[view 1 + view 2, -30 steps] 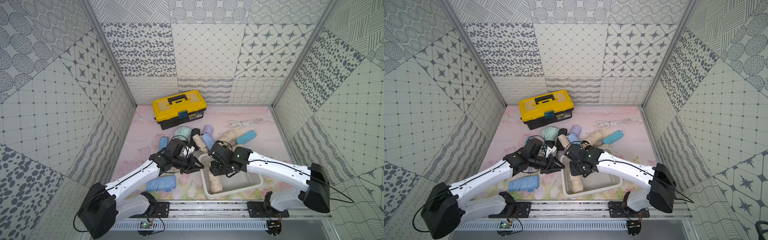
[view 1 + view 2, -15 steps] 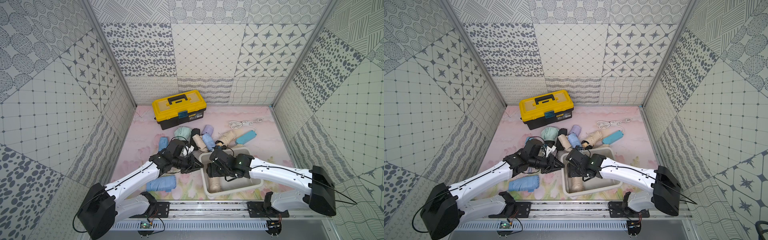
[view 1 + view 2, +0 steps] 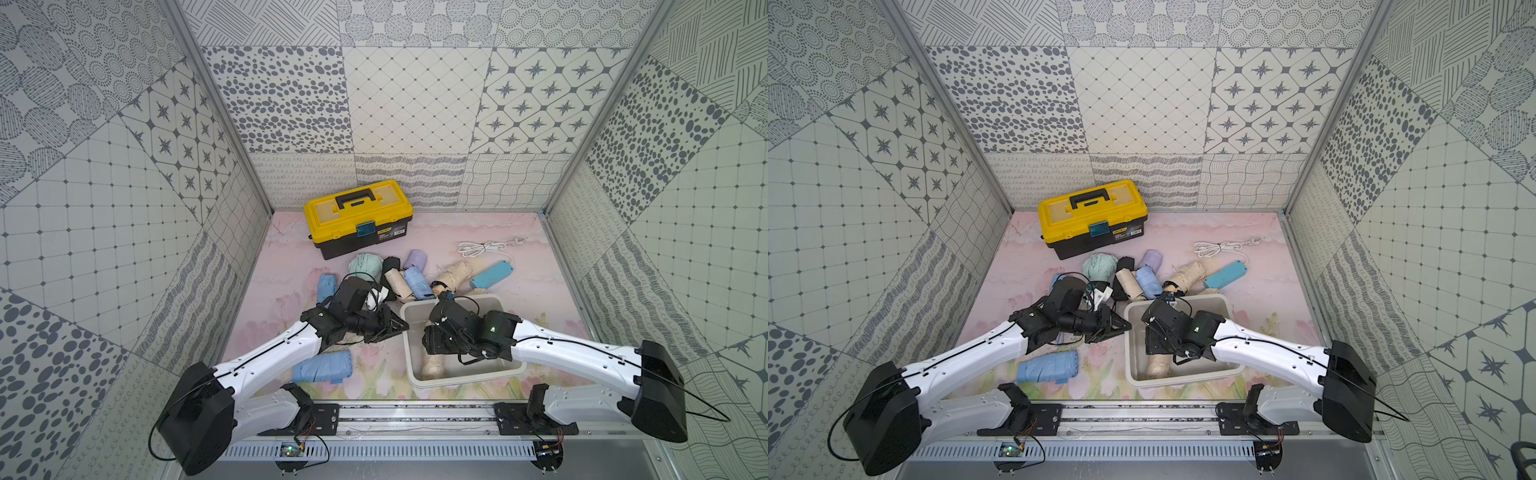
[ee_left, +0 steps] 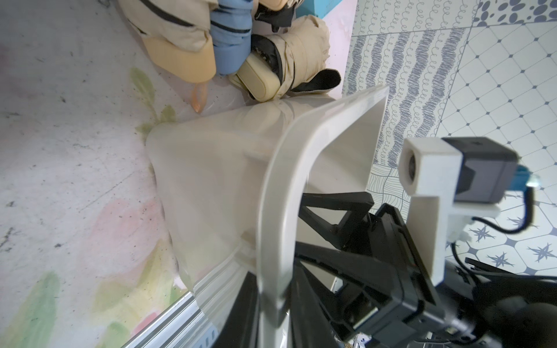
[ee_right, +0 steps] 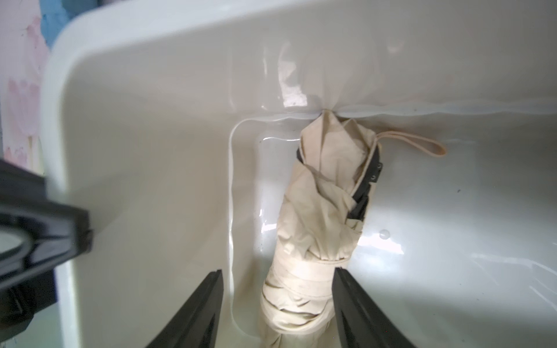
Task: Put the umbrella into the storage box
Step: Place the umbrella in the storage box.
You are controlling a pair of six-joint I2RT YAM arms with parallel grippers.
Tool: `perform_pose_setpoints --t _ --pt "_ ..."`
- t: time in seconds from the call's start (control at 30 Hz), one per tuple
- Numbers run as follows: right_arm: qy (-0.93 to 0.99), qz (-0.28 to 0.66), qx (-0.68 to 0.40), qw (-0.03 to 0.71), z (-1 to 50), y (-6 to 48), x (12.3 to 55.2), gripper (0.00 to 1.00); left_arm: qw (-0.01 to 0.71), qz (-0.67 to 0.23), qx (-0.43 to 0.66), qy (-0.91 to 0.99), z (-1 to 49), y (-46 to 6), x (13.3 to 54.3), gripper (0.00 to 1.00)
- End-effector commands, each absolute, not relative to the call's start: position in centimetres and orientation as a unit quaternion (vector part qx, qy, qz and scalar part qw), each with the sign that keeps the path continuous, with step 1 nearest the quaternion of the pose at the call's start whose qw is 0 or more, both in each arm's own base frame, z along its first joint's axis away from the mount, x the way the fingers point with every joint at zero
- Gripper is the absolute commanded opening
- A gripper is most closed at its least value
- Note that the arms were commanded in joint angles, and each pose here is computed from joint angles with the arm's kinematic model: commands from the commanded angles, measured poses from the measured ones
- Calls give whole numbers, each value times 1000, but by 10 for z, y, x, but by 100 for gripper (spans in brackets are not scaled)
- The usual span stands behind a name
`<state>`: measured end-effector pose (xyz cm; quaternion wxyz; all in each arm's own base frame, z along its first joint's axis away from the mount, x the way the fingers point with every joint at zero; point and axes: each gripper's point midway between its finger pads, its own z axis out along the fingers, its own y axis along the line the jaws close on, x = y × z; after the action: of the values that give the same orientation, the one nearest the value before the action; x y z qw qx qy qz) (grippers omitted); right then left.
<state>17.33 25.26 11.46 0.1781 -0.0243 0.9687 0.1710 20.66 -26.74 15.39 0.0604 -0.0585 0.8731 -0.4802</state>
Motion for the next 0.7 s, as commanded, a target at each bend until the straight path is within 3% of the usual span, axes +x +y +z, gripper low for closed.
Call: perform_pose_setpoints --t 0.0,0.23,0.67 --pt "977 133 17 166 92 238 180 65 117 -476 -61 870 162 -270 230 9" --pt "975 134 30 172 72 248 195 67 117 -466 -56 875 159 -270 232 9" --pt "948 254 -80 175 65 310 191 56 113 -456 -55 881 153 -268 231 9"
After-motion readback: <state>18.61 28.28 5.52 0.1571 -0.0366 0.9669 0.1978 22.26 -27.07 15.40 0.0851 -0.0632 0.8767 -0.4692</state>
